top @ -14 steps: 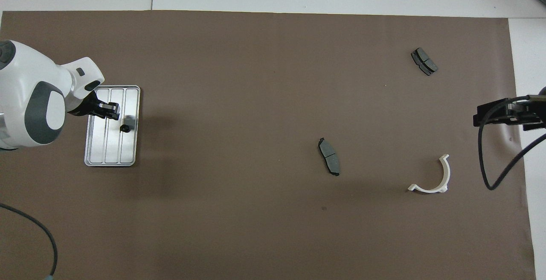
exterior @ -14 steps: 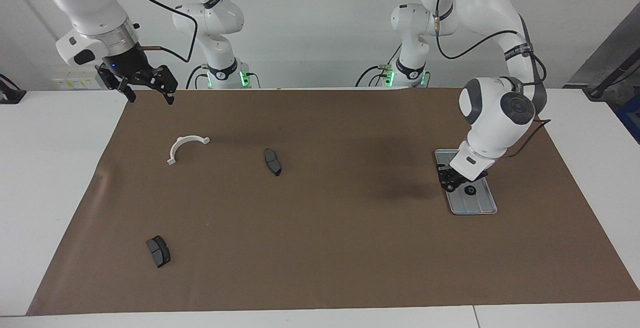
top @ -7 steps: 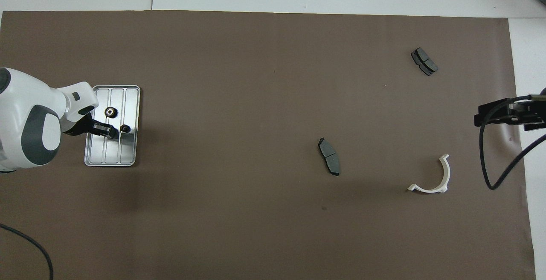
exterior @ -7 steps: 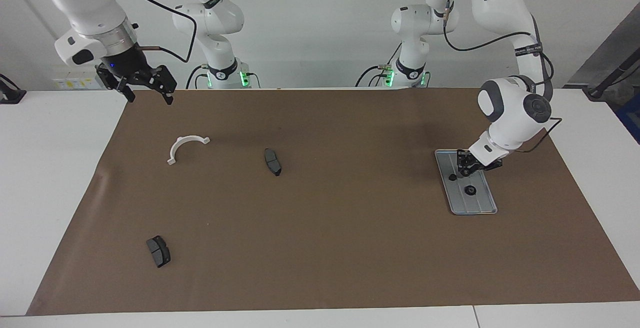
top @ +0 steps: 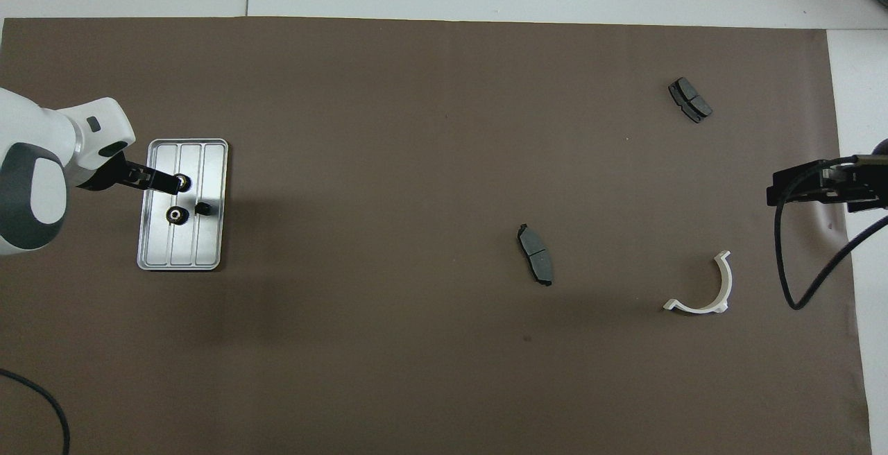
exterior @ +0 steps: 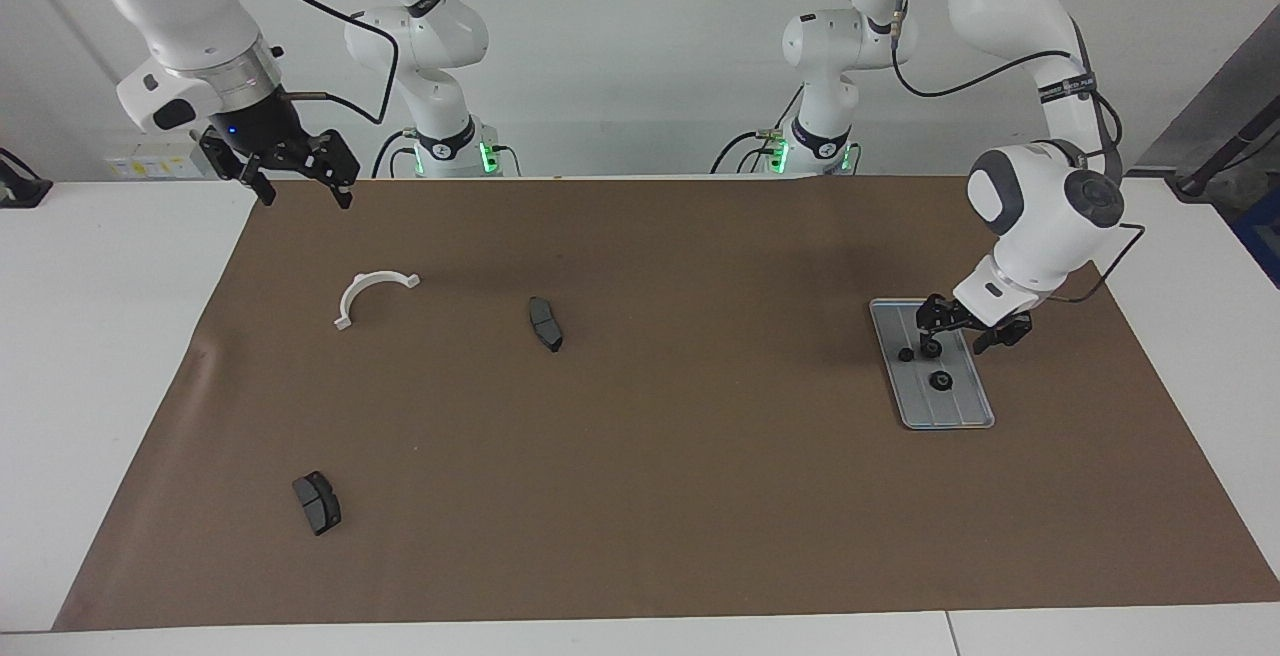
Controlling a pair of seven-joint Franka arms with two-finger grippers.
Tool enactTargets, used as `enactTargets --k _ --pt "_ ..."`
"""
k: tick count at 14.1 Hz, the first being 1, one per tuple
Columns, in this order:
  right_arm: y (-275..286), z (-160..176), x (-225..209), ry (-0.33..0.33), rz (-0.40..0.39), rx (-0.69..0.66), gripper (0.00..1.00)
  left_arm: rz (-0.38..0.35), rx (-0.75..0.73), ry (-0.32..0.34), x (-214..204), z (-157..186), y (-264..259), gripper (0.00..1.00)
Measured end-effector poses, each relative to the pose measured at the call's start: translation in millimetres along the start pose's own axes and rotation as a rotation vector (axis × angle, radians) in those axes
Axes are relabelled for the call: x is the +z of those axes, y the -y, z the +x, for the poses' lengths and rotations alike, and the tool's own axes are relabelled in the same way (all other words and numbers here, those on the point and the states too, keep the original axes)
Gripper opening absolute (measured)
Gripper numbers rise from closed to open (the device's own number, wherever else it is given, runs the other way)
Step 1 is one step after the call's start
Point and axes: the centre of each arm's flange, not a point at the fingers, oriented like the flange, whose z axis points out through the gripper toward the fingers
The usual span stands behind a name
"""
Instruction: Pick bearing gear from pile to tray
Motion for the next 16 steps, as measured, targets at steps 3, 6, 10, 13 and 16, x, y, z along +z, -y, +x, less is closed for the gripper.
enactTargets --k 3,6,10,13,16 --pt "-1 0 0 0.000 0.000 0.002 1.00 -0.012 -0.034 0.018 -84 10 -4 1.00" --pt "3 0 0 -0.001 0.000 -0.006 1.00 0.010 -0.093 0.046 -149 4 -15 1.00" --pt "5 -1 0 -0.001 0.000 -0.010 1.00 0.012 -0.105 0.028 -207 -27 -29 1.00" --pt "5 -1 0 -0.001 0.000 -0.010 1.00 0.013 -0.107 0.020 -221 -39 -33 1.00" --pt "5 -1 0 -0.001 0.000 -0.010 1.00 0.007 -0.104 0.041 -212 -39 -34 1.00"
